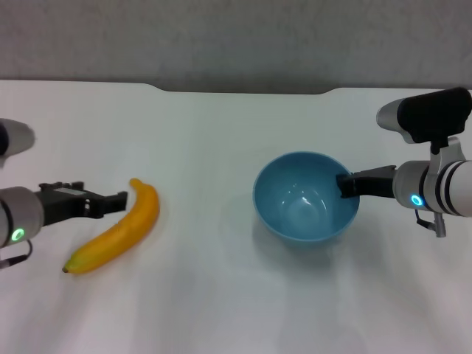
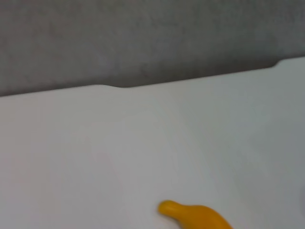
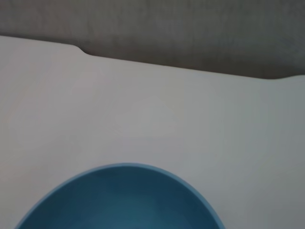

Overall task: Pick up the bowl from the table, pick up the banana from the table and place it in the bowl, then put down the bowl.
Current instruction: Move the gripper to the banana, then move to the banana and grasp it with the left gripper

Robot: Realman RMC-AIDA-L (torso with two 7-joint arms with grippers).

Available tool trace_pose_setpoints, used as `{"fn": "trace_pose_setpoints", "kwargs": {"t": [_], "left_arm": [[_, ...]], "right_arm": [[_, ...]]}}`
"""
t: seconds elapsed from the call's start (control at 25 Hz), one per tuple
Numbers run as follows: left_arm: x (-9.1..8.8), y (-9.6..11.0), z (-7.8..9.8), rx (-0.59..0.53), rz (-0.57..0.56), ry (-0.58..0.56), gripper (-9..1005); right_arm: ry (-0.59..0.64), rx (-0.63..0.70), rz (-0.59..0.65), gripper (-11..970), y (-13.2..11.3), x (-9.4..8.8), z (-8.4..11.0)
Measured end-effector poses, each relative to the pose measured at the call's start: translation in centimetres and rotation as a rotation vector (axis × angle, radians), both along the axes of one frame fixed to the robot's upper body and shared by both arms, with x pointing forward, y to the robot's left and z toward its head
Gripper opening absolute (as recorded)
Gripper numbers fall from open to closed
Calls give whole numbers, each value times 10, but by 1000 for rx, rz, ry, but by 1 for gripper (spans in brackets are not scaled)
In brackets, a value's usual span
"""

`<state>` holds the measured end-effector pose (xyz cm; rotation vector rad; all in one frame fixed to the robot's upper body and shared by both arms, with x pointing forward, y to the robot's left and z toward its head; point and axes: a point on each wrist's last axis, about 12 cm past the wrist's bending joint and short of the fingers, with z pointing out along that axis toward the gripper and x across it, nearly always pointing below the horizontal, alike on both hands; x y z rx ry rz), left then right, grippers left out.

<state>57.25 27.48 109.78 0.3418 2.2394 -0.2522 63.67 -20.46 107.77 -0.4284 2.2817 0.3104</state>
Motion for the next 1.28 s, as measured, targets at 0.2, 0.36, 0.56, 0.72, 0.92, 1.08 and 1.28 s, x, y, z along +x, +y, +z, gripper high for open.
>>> {"fn": "trace_pose_setpoints", "kwargs": {"t": [0.2, 0.36, 0.56, 0.72, 0.92, 1.08, 1.28], "left_arm": [[7, -15, -3, 51, -73, 20, 887], [12, -22, -9, 57, -94, 53, 887], [22, -31, -16, 71, -119, 91, 894], [28, -33, -20, 92, -133, 102, 895], [32, -34, -25, 122, -145, 102, 896], [36, -33, -32, 136, -137, 125, 895], [39, -32, -40, 164, -140, 141, 894]], "right_arm": [[-30, 19, 17, 39, 3, -2, 9], [-35, 19, 24, 40, 4, -3, 11], [-45, 27, 37, 40, 7, -4, 15], [-46, 27, 43, 41, 8, -5, 15], [-60, 32, 58, 41, 11, -7, 18], [-73, 40, 81, 41, 16, -11, 23], [-77, 39, 100, 40, 20, -14, 24]]}}
